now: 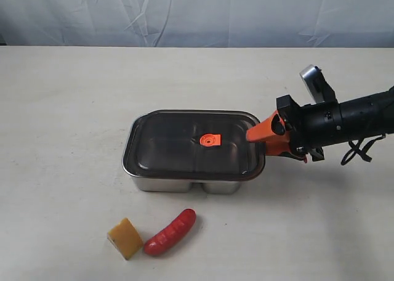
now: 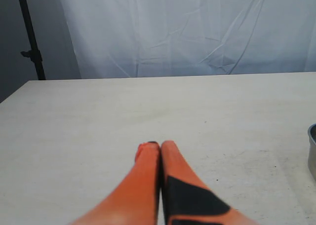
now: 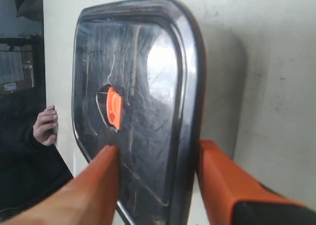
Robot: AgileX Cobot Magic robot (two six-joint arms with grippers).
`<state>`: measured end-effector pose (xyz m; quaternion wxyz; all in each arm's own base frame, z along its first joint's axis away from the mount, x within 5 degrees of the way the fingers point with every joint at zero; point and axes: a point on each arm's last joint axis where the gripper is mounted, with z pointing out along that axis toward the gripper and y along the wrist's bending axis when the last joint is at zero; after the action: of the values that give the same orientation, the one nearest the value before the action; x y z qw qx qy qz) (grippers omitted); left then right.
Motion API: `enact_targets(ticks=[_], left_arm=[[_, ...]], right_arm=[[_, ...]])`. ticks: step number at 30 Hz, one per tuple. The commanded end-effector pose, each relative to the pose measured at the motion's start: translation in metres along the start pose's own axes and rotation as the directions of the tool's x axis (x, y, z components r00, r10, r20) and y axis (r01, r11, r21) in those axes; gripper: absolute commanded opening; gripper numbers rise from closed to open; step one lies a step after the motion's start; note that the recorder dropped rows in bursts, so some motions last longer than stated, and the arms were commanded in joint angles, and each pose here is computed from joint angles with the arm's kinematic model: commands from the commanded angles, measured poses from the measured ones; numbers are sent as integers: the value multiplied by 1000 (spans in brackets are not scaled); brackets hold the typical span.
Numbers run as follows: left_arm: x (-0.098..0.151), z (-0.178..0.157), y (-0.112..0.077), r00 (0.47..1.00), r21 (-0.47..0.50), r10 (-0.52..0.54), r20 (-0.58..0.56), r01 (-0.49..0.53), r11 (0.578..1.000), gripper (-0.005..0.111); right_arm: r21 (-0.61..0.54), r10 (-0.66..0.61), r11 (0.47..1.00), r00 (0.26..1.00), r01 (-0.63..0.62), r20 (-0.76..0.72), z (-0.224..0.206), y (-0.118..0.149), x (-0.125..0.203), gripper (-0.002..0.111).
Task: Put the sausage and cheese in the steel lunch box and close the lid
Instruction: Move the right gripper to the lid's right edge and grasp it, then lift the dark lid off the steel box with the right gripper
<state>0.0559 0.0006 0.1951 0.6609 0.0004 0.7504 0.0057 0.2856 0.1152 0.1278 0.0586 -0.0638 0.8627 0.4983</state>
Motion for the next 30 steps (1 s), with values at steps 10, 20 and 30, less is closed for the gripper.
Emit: enact_targets(ticks=[10, 20, 30], left_arm=[[1, 0, 0, 1000, -3, -7, 2, 7, 1000, 0], [1, 0, 0, 1000, -3, -7, 2, 7, 1000, 0], [1, 0, 0, 1000, -3, -7, 2, 7, 1000, 0]], right_arm=[[10, -17, 1000, 1000, 17, 4, 0, 0, -1, 1], [-7, -96, 995, 994, 97, 54, -15, 27, -3, -1], [-31, -260, 962, 941, 273, 218, -46, 81, -9, -1]])
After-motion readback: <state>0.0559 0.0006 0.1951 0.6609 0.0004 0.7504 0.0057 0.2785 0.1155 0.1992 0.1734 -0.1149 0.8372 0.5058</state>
